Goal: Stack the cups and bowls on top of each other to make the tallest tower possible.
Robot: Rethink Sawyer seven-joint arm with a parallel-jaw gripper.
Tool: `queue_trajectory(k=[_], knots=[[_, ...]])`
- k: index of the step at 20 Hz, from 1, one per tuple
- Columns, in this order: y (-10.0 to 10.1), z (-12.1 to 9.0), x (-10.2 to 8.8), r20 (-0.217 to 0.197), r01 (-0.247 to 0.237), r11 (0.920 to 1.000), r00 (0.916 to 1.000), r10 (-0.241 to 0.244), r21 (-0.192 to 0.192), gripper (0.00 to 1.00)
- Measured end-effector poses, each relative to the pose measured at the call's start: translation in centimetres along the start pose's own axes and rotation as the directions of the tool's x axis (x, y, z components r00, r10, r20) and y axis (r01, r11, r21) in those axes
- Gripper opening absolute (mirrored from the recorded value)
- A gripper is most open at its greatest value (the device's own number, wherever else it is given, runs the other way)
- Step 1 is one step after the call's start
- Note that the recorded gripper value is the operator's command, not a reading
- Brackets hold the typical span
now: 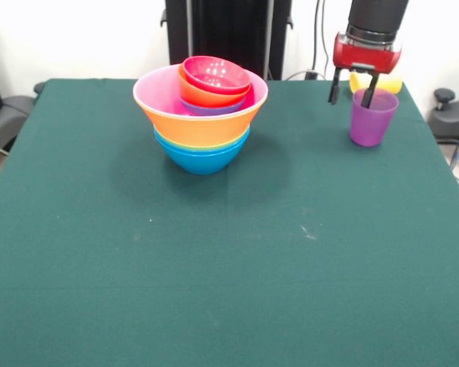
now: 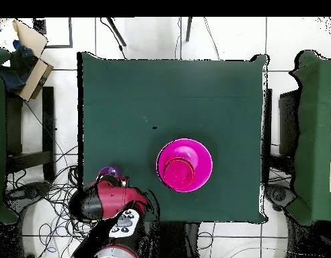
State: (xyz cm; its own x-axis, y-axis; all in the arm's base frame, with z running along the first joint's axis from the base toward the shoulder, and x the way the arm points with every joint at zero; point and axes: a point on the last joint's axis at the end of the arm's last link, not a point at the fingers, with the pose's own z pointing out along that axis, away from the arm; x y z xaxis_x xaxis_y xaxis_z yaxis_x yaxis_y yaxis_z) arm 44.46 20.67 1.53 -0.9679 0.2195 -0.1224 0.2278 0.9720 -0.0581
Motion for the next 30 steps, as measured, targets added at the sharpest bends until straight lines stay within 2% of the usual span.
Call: queue_trajectory(k=[15, 21, 30], knots=[[0.2, 0.7, 1.0, -0.018, 0.011, 0.9999, 0.9998, -0.01, 0.008, 1.0], [0.1, 1.9, 2.0, -0.035, 0.012, 0.9997, 0.9993, -0.011, 0.02, 1.0], [-0.1, 3.5, 3.0, -0.032, 0.008, 0.9995, 0.9995, -0.007, 0.032, 1.0]])
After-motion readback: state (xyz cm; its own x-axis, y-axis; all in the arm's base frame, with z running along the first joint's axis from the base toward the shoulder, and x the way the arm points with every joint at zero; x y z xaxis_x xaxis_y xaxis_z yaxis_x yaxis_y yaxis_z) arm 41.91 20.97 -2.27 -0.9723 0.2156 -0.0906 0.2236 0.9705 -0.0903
